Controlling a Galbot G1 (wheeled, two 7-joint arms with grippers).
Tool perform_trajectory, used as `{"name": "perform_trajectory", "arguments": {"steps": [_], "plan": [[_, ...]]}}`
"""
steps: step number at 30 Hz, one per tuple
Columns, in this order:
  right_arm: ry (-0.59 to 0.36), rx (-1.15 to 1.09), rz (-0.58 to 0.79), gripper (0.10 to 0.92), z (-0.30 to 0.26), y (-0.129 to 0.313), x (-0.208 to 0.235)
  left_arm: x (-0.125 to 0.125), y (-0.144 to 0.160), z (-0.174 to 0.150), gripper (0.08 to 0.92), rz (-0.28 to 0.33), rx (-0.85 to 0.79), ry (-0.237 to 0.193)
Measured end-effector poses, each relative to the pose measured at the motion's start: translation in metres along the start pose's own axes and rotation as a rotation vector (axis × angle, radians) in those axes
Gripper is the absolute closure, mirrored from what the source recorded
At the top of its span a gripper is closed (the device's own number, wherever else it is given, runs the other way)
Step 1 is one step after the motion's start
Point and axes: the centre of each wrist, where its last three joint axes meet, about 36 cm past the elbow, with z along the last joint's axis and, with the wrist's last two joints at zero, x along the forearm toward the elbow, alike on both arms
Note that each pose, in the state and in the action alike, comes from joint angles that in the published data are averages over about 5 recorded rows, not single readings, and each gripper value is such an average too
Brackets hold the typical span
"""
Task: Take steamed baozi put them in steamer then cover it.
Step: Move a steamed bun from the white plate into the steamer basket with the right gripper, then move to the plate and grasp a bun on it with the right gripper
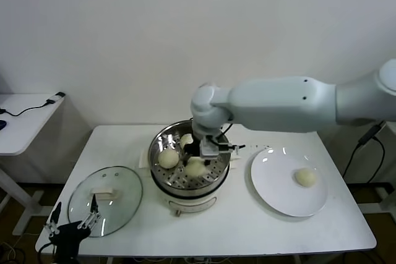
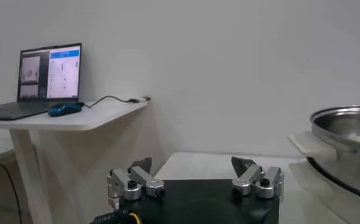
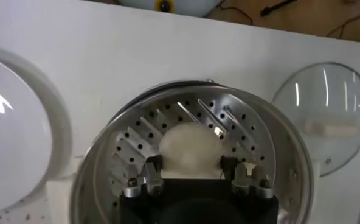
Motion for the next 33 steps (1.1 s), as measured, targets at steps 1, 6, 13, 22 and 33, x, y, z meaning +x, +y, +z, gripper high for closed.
{"name": "perform_trajectory", "arguments": {"steps": [1, 6, 13, 22, 33], "plan": [[-0.003, 0.007, -0.001, 0.377, 0.000, -0.001, -0.005, 0.000, 0.000, 0.000, 0.177, 0.000, 0.000, 0.001], [-0.016, 0.026, 0.003, 0.370, -0.001, -0.004, -0.024, 0.000, 0.000, 0.000, 0.177, -0.003, 0.001, 0.002], [-0.034, 0.025, 0.026, 0.233, 0.001, -0.005, -0.038, 0.000, 0.001, 0.000, 0.177, -0.006, 0.002, 0.000], [-0.043, -0.012, 0.047, 0.200, 0.016, 0.004, -0.017, 0.002, 0.001, 0.001, 0.177, -0.007, 0.000, -0.004], [0.017, -0.408, -0.023, 0.200, 0.082, 0.104, 0.086, -0.001, 0.003, -0.001, 0.177, -0.009, -0.001, -0.021]]}}
